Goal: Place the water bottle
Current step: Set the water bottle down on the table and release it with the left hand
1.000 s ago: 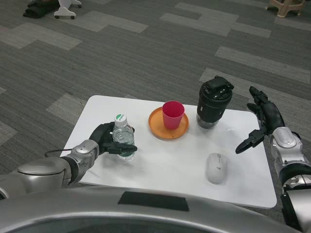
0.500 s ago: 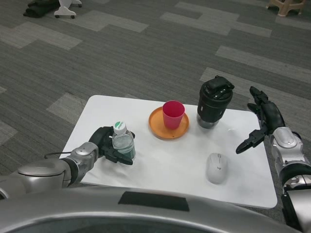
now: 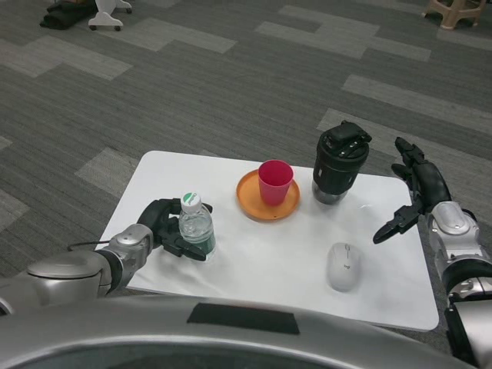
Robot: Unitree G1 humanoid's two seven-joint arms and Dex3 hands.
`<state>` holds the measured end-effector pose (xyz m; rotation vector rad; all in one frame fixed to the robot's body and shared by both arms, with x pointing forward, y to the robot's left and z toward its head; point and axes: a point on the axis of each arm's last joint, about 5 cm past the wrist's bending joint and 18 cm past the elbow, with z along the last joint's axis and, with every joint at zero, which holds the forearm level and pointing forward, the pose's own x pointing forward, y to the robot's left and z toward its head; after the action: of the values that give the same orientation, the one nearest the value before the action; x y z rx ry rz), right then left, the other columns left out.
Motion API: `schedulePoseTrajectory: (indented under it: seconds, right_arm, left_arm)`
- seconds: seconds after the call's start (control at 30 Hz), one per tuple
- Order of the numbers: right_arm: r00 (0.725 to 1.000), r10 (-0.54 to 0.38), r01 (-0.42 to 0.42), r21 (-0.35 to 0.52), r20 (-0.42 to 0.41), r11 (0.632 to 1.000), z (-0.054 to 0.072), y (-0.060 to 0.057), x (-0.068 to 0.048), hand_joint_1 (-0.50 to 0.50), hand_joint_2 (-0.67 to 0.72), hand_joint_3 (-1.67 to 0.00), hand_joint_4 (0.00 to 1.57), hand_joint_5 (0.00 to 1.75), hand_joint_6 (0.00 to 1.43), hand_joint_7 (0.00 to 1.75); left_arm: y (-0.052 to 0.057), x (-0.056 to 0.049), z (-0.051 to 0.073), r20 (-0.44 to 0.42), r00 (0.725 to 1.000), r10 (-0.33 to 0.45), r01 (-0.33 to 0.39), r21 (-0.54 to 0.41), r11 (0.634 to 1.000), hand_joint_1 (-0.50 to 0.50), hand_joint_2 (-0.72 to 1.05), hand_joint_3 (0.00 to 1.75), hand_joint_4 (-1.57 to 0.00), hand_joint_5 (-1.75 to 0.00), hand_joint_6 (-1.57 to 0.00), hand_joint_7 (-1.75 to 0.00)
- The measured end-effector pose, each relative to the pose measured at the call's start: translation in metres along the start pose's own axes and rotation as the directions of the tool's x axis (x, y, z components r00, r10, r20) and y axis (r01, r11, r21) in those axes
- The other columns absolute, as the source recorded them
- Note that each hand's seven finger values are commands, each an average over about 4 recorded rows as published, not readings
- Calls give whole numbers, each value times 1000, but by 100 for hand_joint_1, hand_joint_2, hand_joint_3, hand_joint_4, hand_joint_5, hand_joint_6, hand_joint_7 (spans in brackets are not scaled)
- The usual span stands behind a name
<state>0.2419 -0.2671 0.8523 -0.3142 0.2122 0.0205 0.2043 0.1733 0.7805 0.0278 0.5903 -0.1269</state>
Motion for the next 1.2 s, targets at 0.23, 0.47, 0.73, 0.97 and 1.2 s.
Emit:
schedulePoseTrajectory:
  seconds: [0.23, 0.47, 0.73, 0.97, 1.2]
  right_arm:
    - [1000, 0, 0, 0, 0, 1000, 0, 0, 0, -21, 53, -16, 3, 58, 0, 0]
    - [1000, 0, 0, 0, 0, 1000, 0, 0, 0, -21, 53, -16, 3, 58, 0, 0]
    - [1000, 0, 0, 0, 0, 1000, 0, 0, 0, -21, 53, -16, 3, 58, 0, 0]
    - [1000, 0, 0, 0, -2, 1000, 0, 0, 0, -21, 53, -16, 6, 58, 0, 0]
    - [1000, 0, 0, 1, -12, 1000, -3, 0, -2, -21, 53, -16, 6, 58, 0, 0]
  left_arm:
    - [1, 0, 0, 1, 1000, 12, -12, -18, 1000, 50, -19, 9, -8, 0, -50, 0]
    - [0, -1, -3, -10, 1000, 10, -10, -19, 1000, 50, -4, 9, 0, 0, -29, 0]
    - [0, -4, -8, 16, 1000, 13, -13, -21, 1000, 50, -2, 9, 0, 0, -25, 0]
    - [2, -9, -14, 37, 999, 37, -35, -40, 999, 50, -2, 9, 0, 0, -62, 0]
    - [11, -13, -18, 44, 994, 99, -96, -64, 993, 50, -2, 9, 0, 0, -81, 0]
